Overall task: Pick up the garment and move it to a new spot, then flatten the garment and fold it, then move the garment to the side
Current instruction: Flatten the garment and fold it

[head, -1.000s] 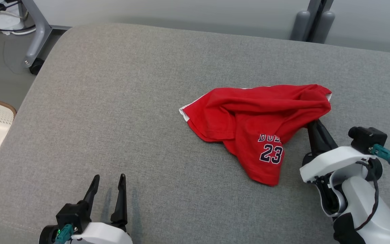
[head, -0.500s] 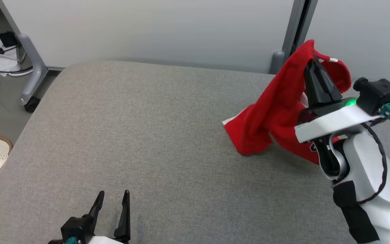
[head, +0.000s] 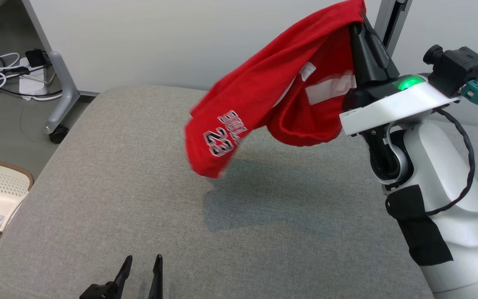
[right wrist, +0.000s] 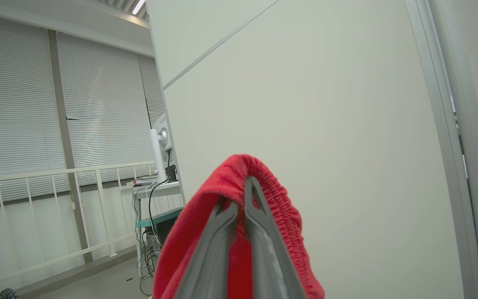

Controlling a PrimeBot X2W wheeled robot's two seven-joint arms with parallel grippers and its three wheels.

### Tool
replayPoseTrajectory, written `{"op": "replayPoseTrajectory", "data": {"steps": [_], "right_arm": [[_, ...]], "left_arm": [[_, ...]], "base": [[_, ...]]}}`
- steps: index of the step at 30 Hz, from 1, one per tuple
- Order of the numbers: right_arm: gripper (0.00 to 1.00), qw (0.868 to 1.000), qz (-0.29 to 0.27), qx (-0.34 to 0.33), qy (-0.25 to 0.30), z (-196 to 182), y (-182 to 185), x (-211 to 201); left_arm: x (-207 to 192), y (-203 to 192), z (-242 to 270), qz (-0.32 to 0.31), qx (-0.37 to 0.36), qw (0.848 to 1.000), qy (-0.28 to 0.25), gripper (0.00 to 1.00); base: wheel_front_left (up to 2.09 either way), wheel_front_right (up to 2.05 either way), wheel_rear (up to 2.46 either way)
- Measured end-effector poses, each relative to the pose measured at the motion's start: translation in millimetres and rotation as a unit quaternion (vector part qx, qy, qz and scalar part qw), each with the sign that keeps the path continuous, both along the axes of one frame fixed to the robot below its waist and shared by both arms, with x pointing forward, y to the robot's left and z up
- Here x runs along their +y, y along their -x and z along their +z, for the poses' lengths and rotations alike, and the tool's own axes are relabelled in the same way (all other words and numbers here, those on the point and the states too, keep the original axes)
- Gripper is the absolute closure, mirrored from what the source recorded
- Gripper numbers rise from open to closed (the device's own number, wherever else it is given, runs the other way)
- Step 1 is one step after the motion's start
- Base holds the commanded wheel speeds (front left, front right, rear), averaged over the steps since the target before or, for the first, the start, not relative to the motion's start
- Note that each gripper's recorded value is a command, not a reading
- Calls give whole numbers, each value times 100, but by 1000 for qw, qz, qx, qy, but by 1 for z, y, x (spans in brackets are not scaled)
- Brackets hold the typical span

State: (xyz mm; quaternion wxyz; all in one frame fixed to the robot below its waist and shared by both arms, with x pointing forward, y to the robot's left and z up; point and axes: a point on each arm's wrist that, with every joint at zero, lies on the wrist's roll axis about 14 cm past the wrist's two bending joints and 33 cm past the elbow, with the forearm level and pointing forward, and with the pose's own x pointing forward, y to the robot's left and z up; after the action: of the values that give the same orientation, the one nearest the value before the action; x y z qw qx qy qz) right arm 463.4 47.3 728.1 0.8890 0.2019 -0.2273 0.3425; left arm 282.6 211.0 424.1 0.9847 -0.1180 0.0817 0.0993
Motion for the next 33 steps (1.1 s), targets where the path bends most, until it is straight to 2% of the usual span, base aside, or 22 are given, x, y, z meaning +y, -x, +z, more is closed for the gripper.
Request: {"op": "replayPoseTrajectory", "data": {"steps": [4,7,9,12,13,14,15,16,20,25,29,33], "right_arm": [[100,999,-15,37,0,-23,-8,-12],[100,993,-45,110,27,-84,-17,-31],[100,980,-67,178,61,-141,-18,-51],[100,948,-98,279,121,-230,-5,-87],[81,934,-106,308,145,-256,3,-100],[55,924,-117,333,149,-275,9,-112],[0,915,-125,344,171,-291,15,-123],[0,907,-131,348,196,-302,19,-133],[0,894,-168,366,195,-315,24,-165],[0,903,-199,348,155,-298,23,-180],[0,905,-210,343,137,-294,29,-183],[0,904,-220,343,128,-295,32,-187]], "left_arm": [[0,-2,-1,1,2,1000,4,0],[-9,-10,1,-14,-1,1000,7,0],[-15,-18,3,-25,-5,1000,9,0],[-24,-31,6,-42,-9,999,8,0],[-27,-34,6,-49,-8,999,8,0],[-30,-37,6,-55,-7,998,8,0],[-34,-40,6,-62,-7,998,8,0],[-37,-43,5,-69,-7,998,5,0],[-48,-52,7,-91,-9,996,2,0],[-64,-59,6,-121,-9,993,6,0],[-87,-67,6,-160,-12,987,22,0],[-107,-66,-12,-191,18,981,42,0]], "base": [[0,0,0],[0,0,0],[0,0,0],[0,0,0],[0,0,0],[0,0,0],[0,0,0],[0,0,0],[0,0,0],[0,0,0],[0,0,0],[0,0,0]]}}
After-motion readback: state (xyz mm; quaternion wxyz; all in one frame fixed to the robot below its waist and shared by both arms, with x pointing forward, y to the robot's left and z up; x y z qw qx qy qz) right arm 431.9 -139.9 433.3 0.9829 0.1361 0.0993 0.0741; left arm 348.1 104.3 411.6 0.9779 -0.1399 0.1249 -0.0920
